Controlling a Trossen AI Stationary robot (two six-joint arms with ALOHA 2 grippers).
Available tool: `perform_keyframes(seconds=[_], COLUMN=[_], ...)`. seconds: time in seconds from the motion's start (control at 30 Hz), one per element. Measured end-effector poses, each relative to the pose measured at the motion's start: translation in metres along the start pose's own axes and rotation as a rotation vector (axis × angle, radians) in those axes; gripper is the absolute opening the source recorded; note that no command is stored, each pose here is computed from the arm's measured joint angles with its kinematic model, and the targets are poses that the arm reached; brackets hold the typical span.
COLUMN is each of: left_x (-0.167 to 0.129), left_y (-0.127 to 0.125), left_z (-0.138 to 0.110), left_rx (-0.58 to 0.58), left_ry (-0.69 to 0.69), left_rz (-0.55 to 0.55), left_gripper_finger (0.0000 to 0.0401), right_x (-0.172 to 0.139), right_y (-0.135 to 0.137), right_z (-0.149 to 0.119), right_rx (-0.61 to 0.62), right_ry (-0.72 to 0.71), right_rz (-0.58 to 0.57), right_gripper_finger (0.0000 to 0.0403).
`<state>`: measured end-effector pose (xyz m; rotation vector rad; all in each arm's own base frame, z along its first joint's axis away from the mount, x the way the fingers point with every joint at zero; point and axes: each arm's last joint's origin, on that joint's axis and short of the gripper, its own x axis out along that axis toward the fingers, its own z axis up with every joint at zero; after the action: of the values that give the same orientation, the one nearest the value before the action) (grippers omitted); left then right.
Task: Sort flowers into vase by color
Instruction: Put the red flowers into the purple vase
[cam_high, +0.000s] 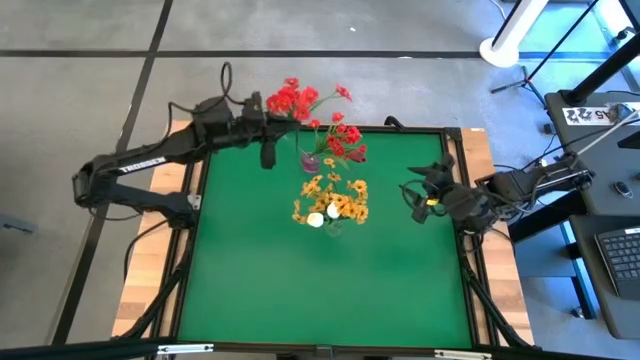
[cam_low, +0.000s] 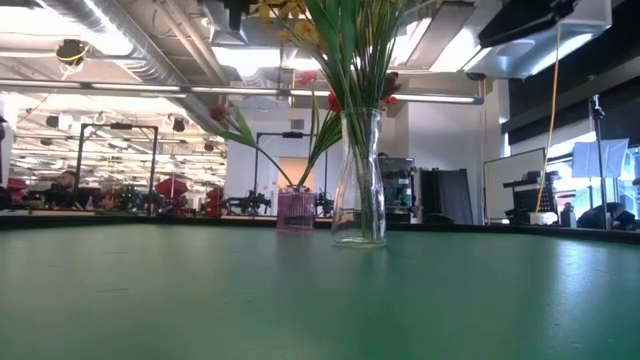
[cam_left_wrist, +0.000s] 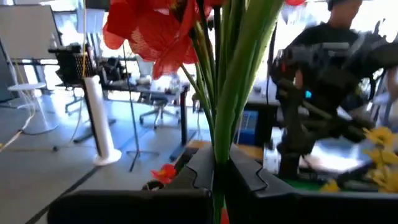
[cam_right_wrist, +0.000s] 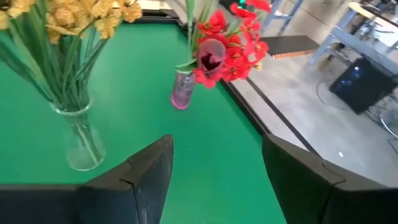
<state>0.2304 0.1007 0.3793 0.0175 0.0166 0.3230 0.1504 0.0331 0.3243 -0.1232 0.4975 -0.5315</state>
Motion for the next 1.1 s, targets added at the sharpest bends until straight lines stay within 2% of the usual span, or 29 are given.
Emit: perform_keyframes(seconds=[0.13, 0.27, 0.33, 0.43, 0.6, 0.77, 0.97, 1.1], left_x=[-0.003, -0.008, -0.009, -0.009, -0.007, 0.001, 0.015, 0.018], left_y=[0.024, 0.044, 0.049, 0.053, 0.058, 0.068, 0.07, 0.071], left_z=[-0.02, -0.053, -0.065, -0.076, -0.084, -0.107, -0.112, -0.112], left_rx=[-0.035, -0.089, -0.105, -0.083, -0.037, -0.062, -0.048, -0.047], left_ry=[-0.133, -0.086, -0.058, -0.025, -0.045, -0.019, -0.113, -0.146], left_rz=[-0.029, 0.003, 0.027, 0.041, 0.001, -0.023, -0.1, -0.101], left_gripper_finger=[0.0008, 0.0008, 0.0008, 0.0008, 0.0008, 0.0008, 0.0009, 0.0009], right_x=[0.004, 0.01, 0.013, 0.017, 0.019, 0.029, 0.048, 0.047], right_y=[-0.002, -0.005, -0.01, -0.017, -0.041, -0.063, -0.07, -0.075], right_z=[0.005, 0.014, 0.02, 0.033, 0.047, 0.046, 0.029, 0.014], right_rx=[-0.02, -0.041, -0.061, -0.084, -0.064, -0.015, 0.051, 0.085], right_ry=[-0.01, -0.052, -0.098, -0.195, -0.345, -0.343, -0.418, -0.491], right_rz=[0.047, 0.088, 0.069, 0.051, 0.156, 0.193, 0.296, 0.261], right_gripper_finger=[0.0246, 0.0246, 0.0246, 0.0246, 0.0246, 0.0246, 0.0246, 0.0246])
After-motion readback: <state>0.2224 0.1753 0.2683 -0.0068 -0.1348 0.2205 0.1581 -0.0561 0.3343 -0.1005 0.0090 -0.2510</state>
